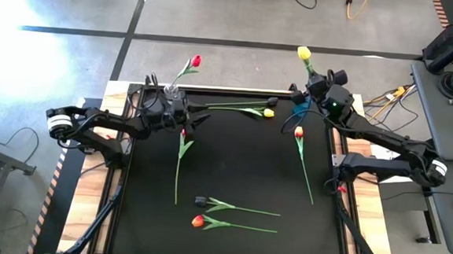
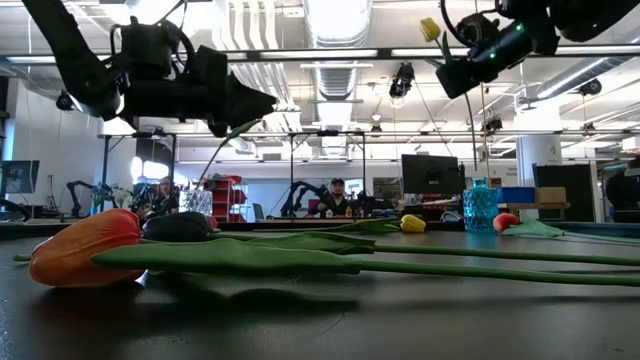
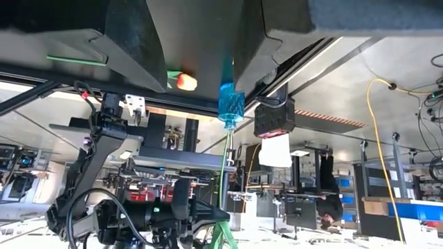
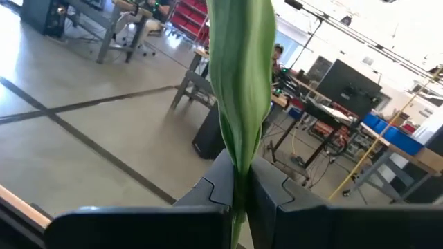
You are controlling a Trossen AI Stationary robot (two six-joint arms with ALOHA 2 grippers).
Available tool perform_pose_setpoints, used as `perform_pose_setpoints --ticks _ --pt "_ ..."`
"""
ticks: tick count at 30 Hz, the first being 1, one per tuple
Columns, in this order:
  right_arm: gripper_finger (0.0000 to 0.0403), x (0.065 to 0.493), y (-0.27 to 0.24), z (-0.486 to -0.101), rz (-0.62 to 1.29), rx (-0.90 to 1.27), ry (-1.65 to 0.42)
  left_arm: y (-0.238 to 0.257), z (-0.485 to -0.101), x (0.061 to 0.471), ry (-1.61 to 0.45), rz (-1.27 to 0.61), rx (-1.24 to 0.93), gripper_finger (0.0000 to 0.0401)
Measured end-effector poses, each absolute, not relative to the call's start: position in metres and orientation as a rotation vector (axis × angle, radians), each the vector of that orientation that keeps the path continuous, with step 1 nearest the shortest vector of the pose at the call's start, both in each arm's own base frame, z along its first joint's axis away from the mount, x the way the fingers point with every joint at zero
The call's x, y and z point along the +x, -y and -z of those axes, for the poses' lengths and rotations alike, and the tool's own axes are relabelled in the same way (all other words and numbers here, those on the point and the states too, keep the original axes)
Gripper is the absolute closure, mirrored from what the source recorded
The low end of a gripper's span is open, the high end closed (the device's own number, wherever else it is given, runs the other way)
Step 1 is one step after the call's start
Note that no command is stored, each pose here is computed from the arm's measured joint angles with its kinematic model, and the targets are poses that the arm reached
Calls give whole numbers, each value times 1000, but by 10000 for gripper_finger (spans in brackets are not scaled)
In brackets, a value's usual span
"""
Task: Sort flowers into vase by color
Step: Put the bottom yellow tulip into the blue flower vase
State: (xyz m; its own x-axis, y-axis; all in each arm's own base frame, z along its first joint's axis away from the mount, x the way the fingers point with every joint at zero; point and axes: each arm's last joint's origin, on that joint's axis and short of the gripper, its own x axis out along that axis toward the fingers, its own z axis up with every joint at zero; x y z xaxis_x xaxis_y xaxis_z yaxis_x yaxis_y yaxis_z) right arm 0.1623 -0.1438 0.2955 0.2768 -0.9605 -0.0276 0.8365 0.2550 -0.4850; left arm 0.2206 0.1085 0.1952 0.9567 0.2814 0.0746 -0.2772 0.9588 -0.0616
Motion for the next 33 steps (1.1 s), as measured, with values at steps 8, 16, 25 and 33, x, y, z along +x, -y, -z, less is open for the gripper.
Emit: perform_pose_setpoints --ticks 8,16,25,33 --pt "390 161 149 -291 1271 -416 -377 -109 -197 221 87 -285 -52 249" --pt "390 158 161 -278 1284 -369 -364 -110 -197 221 89 -290 -49 249" --pt "390 159 167 -258 1312 -309 -323 -110 -196 220 87 -293 -52 249" --pt "390 159 171 -233 1347 -231 -338 -110 -196 220 82 -294 -55 249"
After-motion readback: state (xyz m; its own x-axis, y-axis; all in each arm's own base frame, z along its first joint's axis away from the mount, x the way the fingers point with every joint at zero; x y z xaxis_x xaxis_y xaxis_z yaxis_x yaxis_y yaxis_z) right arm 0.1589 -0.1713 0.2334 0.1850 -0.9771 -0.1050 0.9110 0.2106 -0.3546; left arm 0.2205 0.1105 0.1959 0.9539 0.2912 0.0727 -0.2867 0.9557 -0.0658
